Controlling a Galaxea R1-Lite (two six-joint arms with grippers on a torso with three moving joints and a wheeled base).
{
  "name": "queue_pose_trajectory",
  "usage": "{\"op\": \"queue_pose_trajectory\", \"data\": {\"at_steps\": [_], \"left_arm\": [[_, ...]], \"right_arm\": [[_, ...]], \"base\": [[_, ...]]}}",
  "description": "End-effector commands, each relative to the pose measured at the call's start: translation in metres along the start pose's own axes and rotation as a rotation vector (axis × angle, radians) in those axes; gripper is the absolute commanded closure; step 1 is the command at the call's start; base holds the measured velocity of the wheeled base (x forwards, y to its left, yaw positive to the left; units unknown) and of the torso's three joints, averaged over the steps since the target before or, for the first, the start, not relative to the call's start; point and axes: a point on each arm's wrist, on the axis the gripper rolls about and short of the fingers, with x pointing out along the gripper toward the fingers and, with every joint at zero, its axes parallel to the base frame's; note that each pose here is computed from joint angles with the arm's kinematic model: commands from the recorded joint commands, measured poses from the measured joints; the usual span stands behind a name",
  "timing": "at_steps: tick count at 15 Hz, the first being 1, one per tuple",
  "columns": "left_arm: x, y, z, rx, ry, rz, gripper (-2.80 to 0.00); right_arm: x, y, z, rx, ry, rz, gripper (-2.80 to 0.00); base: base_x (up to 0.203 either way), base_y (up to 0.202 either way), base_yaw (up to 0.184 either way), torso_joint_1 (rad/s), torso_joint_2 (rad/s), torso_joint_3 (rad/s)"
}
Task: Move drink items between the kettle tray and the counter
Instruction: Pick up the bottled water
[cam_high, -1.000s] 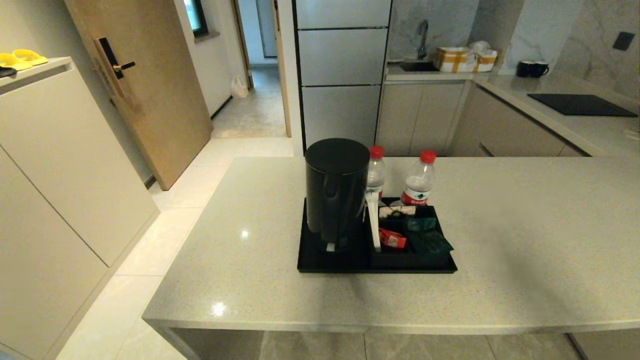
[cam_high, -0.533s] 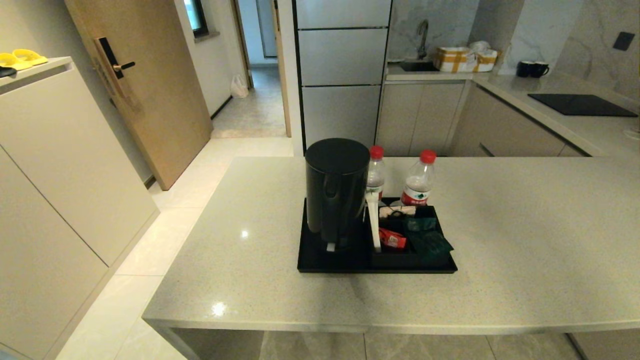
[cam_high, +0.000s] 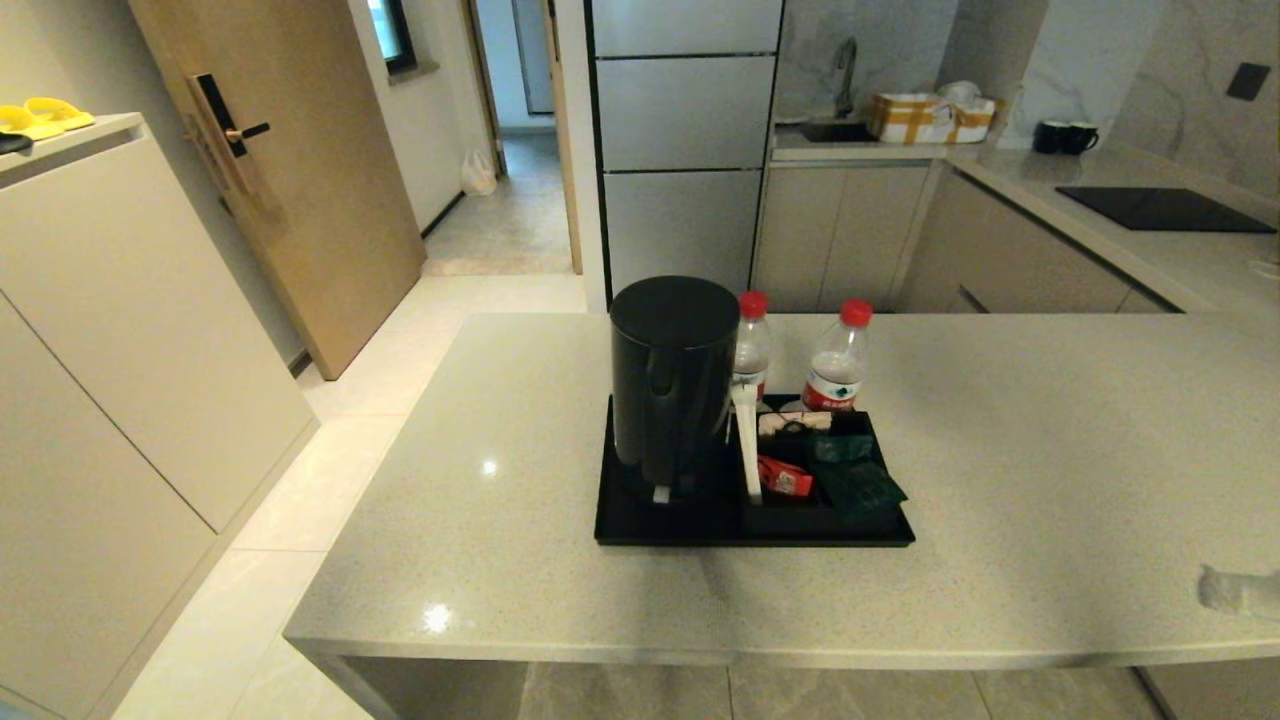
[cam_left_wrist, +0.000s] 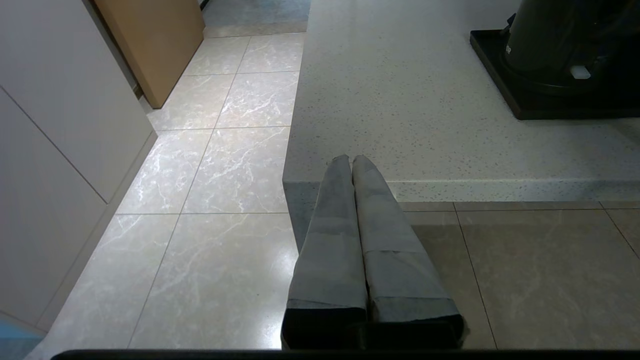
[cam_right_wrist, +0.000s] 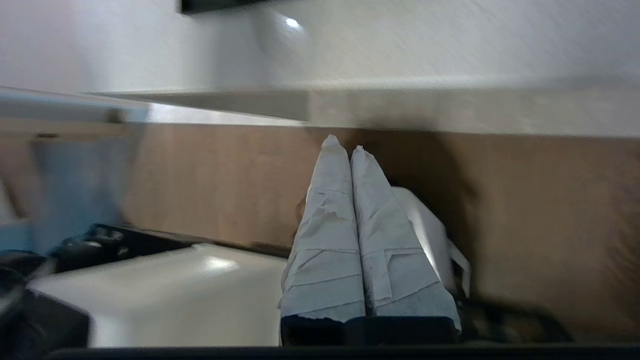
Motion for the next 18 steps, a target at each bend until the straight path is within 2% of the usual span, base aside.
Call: {"op": "queue_pose_trajectory", "data": {"at_steps": [1, 3, 5, 8, 9, 14, 18], "left_arm": [[0.000, 0.000, 0.000, 0.000, 0.002, 0.000, 0.00], [0.000, 0.000, 0.000, 0.000, 0.002, 0.000, 0.00], [0.000, 0.000, 0.000, 0.000, 0.002, 0.000, 0.00], [0.000, 0.000, 0.000, 0.000, 0.001, 0.000, 0.00], [0.000, 0.000, 0.000, 0.000, 0.001, 0.000, 0.00], [0.000, 0.000, 0.000, 0.000, 0.002, 0.000, 0.00], [0.000, 0.000, 0.000, 0.000, 0.001, 0.000, 0.00]], "right_arm": [[0.048, 0.001, 0.031, 0.001, 0.038, 0.040, 0.00], [0.079, 0.001, 0.052, -0.010, -0.007, 0.049, 0.00], [0.106, 0.006, 0.070, -0.044, -0.132, 0.020, 0.00], [0.145, 0.038, 0.073, -0.141, -0.294, 0.008, 0.00], [0.155, 0.044, 0.073, -0.154, -0.307, 0.012, -2.80], [0.177, 0.061, 0.095, -0.192, -0.395, 0.059, -2.80], [0.181, 0.062, 0.093, -0.207, -0.431, 0.074, -2.80]], "base": [[0.000, 0.000, 0.000, 0.000, 0.00, 0.000], [0.000, 0.000, 0.000, 0.000, 0.00, 0.000], [0.000, 0.000, 0.000, 0.000, 0.00, 0.000], [0.000, 0.000, 0.000, 0.000, 0.00, 0.000], [0.000, 0.000, 0.000, 0.000, 0.00, 0.000], [0.000, 0.000, 0.000, 0.000, 0.00, 0.000], [0.000, 0.000, 0.000, 0.000, 0.00, 0.000]]}}
